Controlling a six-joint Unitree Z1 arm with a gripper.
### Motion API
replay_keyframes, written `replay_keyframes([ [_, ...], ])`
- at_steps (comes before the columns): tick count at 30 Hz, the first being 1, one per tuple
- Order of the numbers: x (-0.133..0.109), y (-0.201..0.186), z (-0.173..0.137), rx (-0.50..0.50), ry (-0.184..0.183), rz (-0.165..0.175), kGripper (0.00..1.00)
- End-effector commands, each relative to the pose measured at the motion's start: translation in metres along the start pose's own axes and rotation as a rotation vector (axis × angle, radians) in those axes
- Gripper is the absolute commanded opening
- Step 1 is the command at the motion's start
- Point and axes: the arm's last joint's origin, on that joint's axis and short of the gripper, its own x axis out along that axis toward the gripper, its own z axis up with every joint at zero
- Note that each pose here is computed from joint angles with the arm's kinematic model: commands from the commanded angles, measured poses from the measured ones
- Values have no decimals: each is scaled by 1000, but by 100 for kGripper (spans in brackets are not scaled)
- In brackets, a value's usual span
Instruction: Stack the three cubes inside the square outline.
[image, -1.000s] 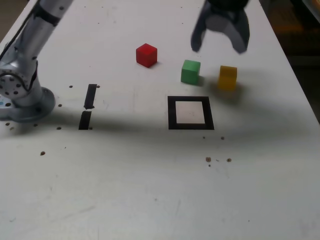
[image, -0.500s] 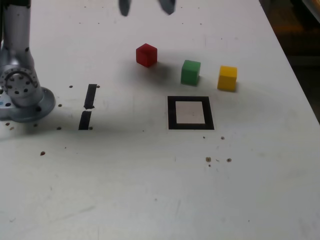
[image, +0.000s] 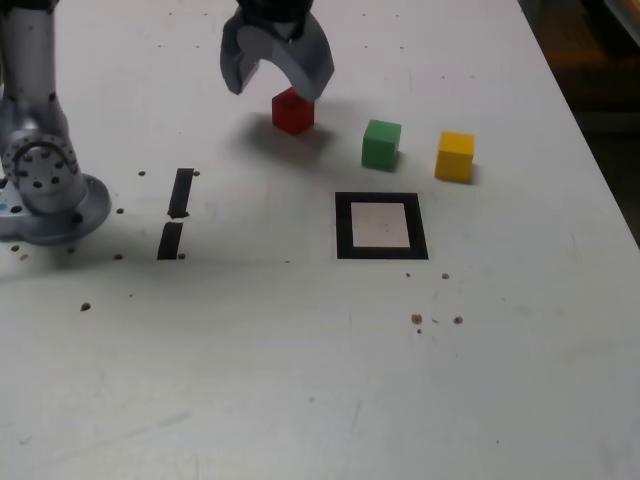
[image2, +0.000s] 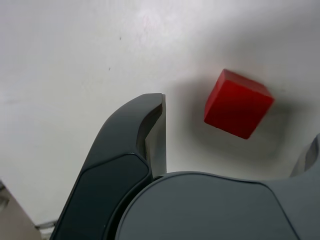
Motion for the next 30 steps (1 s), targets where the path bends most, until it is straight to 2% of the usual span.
replay_keyframes([
  [1,-2,0,-2,14,-15,16,100],
  [3,1,0,0,44,-27,11,100],
  [7,14,2,10,96,-31,-31,100],
  [11,29,8,22,131,-4,-62,99],
  [17,43,15,33,141,30,-68,93],
  [20,44,19,35,121,26,-58,84],
  [24,45,25,34,75,22,-54,61],
  [28,46,25,32,66,41,-72,41],
  [30,47,24,31,70,50,-80,37],
])
